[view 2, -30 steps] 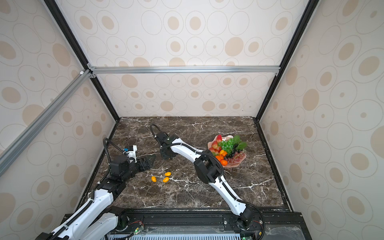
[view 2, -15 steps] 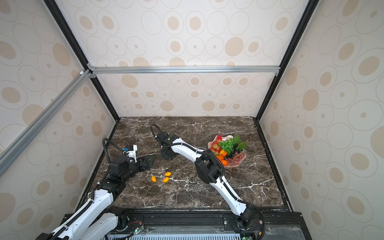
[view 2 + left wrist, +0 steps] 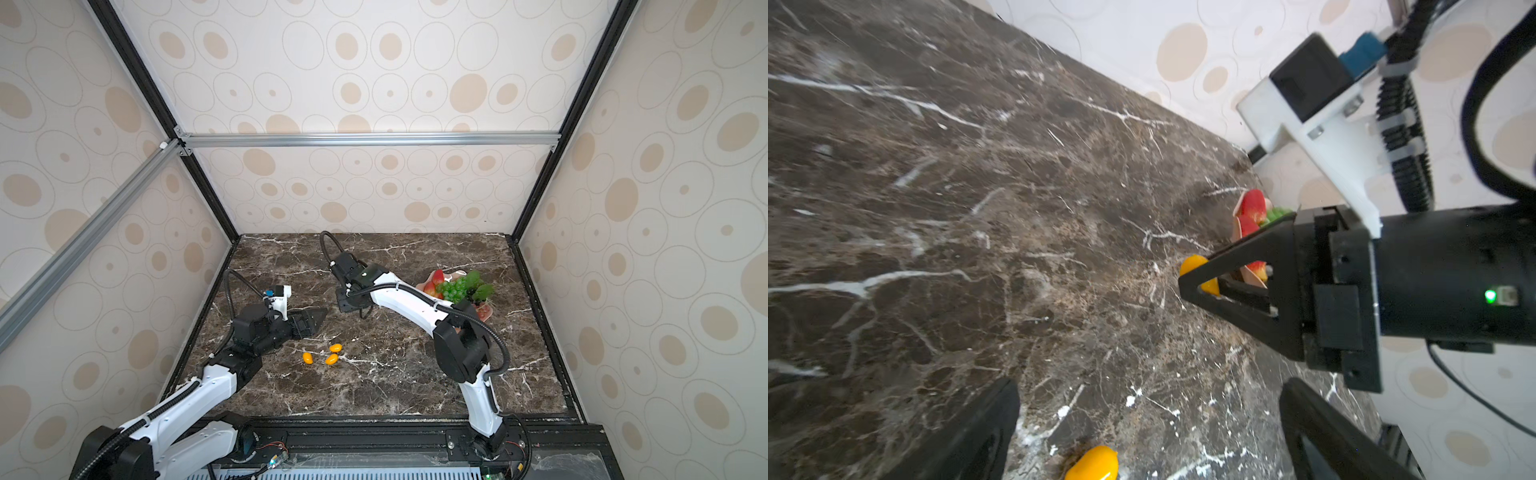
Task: Place and organize the fake fruits in the fruit bowl
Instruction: 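Lift the yellow fruit and carry it over the pink bowl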
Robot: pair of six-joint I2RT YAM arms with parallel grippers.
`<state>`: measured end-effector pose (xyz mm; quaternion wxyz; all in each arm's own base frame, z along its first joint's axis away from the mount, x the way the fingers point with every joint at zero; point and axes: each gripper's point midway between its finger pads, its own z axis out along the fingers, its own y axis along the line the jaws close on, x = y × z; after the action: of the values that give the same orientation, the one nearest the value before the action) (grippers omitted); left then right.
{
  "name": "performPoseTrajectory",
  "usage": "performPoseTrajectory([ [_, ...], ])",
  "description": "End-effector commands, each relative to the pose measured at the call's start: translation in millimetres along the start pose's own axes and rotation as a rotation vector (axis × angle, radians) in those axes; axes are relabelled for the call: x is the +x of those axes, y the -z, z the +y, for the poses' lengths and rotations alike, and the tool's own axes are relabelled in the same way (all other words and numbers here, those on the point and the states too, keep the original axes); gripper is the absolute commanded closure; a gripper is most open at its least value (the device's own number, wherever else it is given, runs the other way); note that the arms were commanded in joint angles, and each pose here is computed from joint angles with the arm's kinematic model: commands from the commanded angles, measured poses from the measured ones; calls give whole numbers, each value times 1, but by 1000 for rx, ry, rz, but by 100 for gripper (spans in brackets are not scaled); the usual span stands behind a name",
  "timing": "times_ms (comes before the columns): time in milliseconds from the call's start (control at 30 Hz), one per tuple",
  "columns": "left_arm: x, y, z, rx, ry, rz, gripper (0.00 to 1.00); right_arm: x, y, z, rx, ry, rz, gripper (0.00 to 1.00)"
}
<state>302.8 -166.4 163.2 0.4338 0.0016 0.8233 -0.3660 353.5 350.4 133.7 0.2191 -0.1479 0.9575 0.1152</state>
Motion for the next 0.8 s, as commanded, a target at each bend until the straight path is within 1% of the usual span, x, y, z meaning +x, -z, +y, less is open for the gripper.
performPoseTrajectory([
  [0, -31, -10, -34, 76, -58, -67, 1, -1, 18, -25, 12, -64, -41, 77],
  [167, -27, -32, -55, 113, -84, -40, 1, 11, 38, -65, 21, -147, -67, 77],
  [500, -11, -76, -96, 186, -120, 23, 1, 40, 68, -154, 97, -313, -103, 78],
  [767, 4, -111, -119, 159, -157, 79, 1, 53, 80, -205, 158, -391, -112, 77],
])
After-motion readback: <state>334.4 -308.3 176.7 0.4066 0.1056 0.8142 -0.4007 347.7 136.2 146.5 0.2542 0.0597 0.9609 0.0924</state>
